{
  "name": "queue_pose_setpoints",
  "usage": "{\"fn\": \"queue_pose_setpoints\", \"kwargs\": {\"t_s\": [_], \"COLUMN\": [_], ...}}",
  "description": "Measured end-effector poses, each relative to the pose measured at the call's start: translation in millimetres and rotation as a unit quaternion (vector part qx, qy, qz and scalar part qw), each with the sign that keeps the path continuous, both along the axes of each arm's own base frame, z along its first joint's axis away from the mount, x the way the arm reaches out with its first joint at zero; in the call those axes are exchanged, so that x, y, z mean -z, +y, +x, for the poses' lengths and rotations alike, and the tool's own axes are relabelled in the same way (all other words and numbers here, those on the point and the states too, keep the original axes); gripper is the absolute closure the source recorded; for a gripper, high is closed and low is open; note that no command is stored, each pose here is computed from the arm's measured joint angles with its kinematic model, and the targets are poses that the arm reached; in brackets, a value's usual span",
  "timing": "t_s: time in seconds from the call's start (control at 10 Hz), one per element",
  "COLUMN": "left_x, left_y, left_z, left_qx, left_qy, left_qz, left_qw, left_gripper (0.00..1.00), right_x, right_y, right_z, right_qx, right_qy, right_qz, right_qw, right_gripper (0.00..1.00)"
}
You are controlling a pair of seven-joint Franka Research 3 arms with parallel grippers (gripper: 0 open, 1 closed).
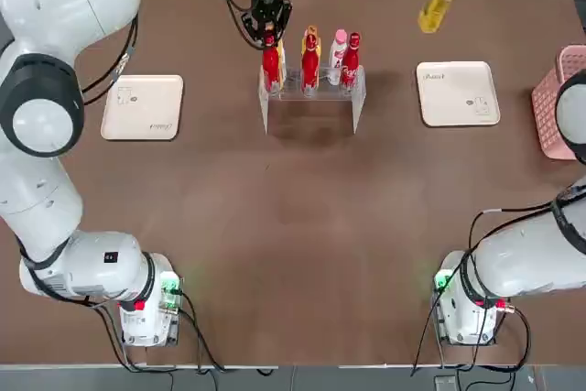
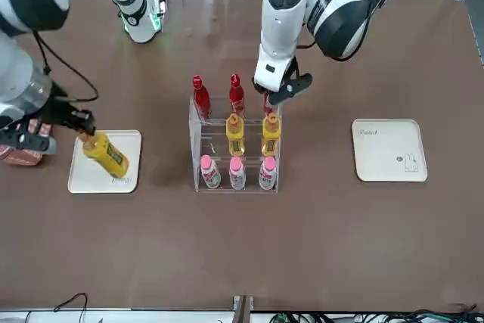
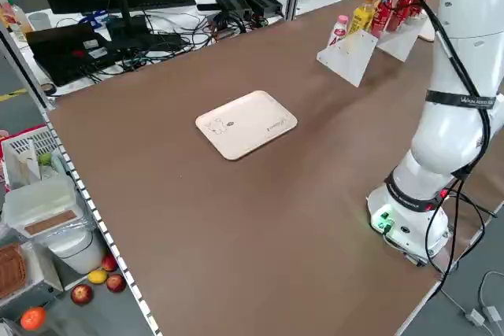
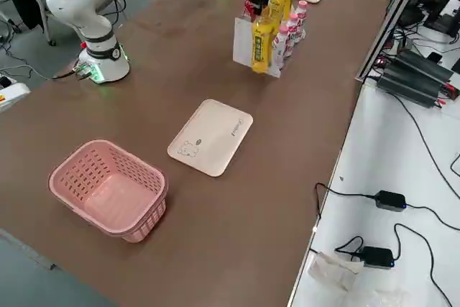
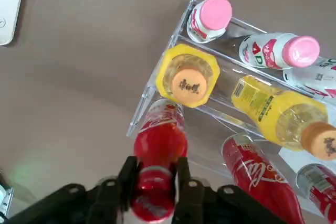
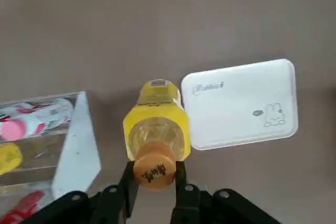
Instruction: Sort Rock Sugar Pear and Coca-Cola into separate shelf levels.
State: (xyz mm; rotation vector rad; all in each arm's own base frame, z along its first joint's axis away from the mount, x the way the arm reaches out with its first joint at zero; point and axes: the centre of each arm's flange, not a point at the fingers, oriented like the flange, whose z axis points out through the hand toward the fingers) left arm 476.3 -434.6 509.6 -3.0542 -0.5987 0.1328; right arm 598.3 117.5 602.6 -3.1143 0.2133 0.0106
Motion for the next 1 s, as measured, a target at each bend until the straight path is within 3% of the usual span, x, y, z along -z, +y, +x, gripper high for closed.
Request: {"fn": "queue_pose_setpoints", "kwargs": {"t_s": [0.4, 0.7, 1.0], "left_x": [-12, -57, -89], "left_y": [7, 67, 193], "left_z": [8, 41, 92], "left_qx": [-0.011, -0.057, -0.055], "left_qy": [-0.008, -0.01, -0.016], "left_qz": [-0.007, -0.013, -0.025], "left_qw": [1.0, 0.998, 0.998], "left_gripper": [0.0, 0.0, 0.0], "right_x": [-30, -18, 13], "right_y": [91, 143, 170], "right_z": [-20, -16, -9], "right_qx": [-0.005, 0.004, 0.033], "right_qy": [-0.017, -0.002, 0.043], "right_qz": [0.029, 0.057, 0.087], "right_qw": [0.999, 0.998, 0.995], "right_gripper": [0.67, 0.67, 0.67]}}
